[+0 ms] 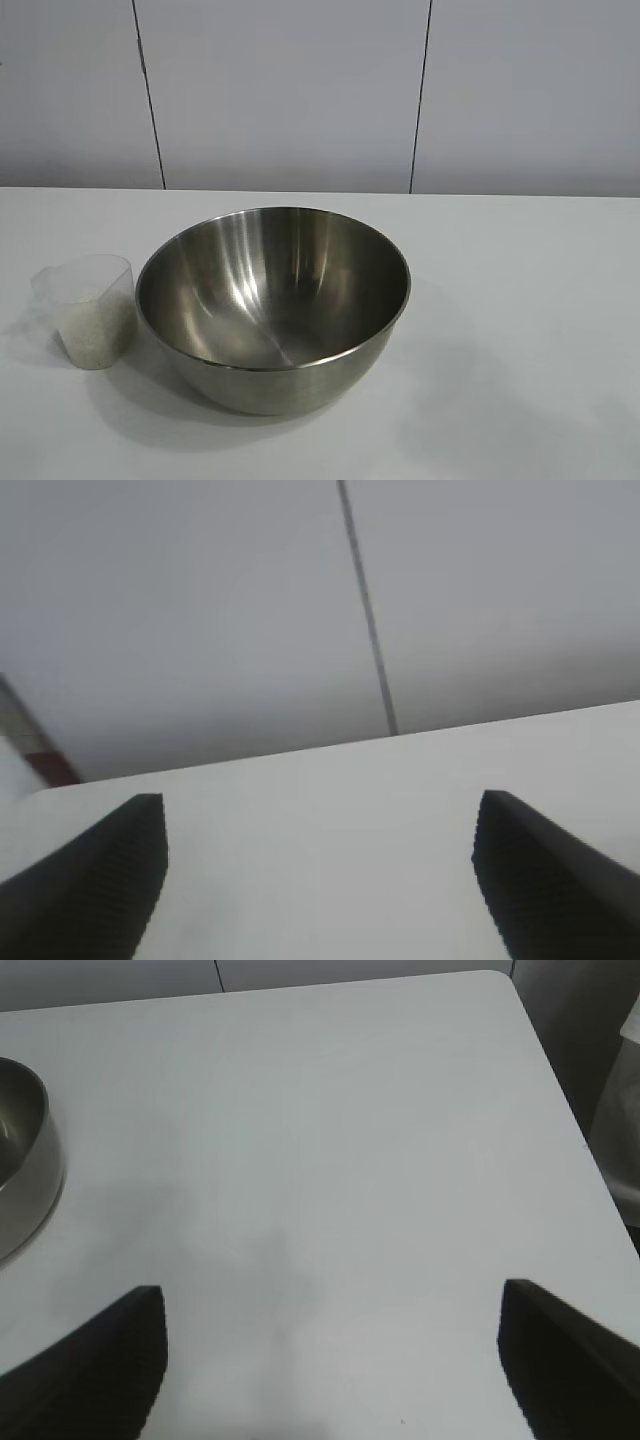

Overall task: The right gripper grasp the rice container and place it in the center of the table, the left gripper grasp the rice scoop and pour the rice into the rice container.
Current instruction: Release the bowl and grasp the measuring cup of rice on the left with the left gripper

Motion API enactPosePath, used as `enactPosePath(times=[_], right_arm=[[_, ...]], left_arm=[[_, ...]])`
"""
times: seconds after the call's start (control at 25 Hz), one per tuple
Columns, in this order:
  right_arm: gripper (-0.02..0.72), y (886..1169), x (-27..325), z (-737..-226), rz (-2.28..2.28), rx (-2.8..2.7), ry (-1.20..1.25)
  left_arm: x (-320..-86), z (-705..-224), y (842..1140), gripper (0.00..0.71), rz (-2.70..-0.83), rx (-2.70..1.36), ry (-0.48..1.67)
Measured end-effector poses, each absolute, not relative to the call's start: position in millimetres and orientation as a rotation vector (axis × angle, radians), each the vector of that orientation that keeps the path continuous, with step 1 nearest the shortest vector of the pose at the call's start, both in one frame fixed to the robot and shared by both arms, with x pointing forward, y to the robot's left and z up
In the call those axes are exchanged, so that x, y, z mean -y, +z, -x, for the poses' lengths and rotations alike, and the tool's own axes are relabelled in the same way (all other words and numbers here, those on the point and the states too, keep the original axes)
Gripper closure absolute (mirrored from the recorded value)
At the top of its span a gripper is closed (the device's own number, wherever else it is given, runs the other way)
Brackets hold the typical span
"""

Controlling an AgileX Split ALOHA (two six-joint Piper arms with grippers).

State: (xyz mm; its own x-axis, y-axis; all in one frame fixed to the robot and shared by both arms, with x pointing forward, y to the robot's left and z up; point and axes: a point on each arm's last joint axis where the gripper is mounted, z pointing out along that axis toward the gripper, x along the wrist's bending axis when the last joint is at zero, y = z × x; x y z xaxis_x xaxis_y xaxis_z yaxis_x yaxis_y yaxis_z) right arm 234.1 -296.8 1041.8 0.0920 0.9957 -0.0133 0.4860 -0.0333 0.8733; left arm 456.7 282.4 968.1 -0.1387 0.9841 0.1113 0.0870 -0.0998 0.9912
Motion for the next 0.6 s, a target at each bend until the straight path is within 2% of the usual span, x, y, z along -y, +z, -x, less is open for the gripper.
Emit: enactPosePath(times=[0.08, 0.28, 0.44, 0.6], right_arm=[[0.080, 1042, 297, -234, -1.623, -1.491, 0.861], [0.080, 1042, 297, -234, -1.623, -1.491, 0.861], [0.080, 1042, 297, -234, -1.623, -1.491, 0.861], [0.080, 1042, 297, -234, -1.623, -1.491, 0.861]], left_arm=[[-280, -455, 955, 0.116, -1.282, -1.310, 1.318], [-271, -454, 912, 0.129, -1.506, -1.322, 1.195], [-266, -455, 895, 0.154, -1.663, -1.264, 1.160], [-266, -447, 889, 0.165, -1.720, -1.245, 1.137]])
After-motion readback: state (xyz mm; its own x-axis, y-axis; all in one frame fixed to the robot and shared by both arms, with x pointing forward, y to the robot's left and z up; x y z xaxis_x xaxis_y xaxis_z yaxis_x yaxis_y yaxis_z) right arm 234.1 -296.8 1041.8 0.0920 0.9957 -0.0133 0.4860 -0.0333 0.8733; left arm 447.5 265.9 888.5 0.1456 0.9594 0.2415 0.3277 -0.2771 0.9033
